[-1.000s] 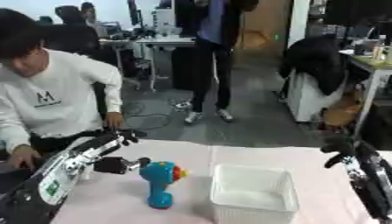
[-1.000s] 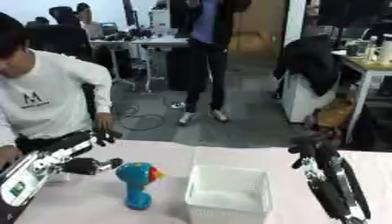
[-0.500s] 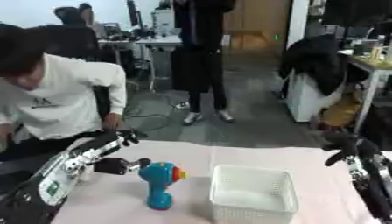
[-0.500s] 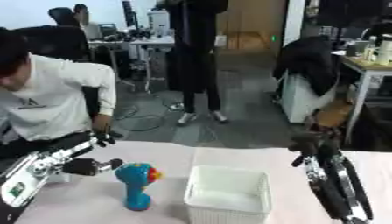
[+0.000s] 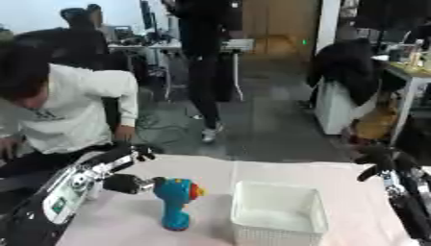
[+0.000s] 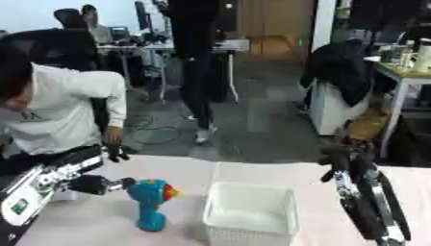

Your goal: Pick up objects on the table and place them in the box.

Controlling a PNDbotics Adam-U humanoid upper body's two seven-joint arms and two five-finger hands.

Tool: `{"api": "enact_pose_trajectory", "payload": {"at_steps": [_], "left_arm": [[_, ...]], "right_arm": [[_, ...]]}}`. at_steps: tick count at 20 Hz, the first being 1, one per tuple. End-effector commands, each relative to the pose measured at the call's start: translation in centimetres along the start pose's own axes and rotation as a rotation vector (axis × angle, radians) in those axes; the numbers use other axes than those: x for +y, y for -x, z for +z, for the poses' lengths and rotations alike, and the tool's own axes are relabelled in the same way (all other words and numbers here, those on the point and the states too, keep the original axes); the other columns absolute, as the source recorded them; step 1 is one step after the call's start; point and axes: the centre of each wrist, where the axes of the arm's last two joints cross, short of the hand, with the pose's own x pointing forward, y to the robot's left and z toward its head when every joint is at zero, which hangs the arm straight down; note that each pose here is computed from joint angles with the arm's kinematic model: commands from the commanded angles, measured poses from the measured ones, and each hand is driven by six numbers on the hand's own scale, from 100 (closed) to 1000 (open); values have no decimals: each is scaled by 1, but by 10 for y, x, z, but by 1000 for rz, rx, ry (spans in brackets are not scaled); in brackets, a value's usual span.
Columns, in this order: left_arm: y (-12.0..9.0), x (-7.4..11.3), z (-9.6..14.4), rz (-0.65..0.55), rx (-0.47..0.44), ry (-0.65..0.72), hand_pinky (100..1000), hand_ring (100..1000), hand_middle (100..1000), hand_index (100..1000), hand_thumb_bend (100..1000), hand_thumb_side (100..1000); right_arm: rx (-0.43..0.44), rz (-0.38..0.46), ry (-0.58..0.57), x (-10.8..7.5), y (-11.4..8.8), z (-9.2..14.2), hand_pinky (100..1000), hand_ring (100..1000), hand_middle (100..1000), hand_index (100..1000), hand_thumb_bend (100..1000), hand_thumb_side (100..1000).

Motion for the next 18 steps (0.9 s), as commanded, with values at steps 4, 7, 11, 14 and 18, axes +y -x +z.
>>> {"api": "enact_pose_trajectory", "payload": {"at_steps": [4,7,11,14,18], "left_arm": [[3,37,9,-115,18,89,857,872,921,977,906,614],[4,38,8,-130,25,124,859,874,921,978,909,612],[6,39,7,-145,28,169,866,880,925,983,927,587],[7,39,6,-158,30,210,871,887,929,988,946,567],[7,41,4,-176,35,258,876,893,933,996,949,548]], "right_arm": [[-15,7,4,-4,-3,-4,462,640,671,725,100,754],[-15,8,4,-3,-3,-4,462,640,670,725,100,754],[-17,7,5,-3,-3,-5,462,640,670,725,100,754],[-16,6,4,-3,-3,-5,462,639,670,725,100,755],[-14,5,4,-2,-3,-5,461,640,670,725,100,756]]}}
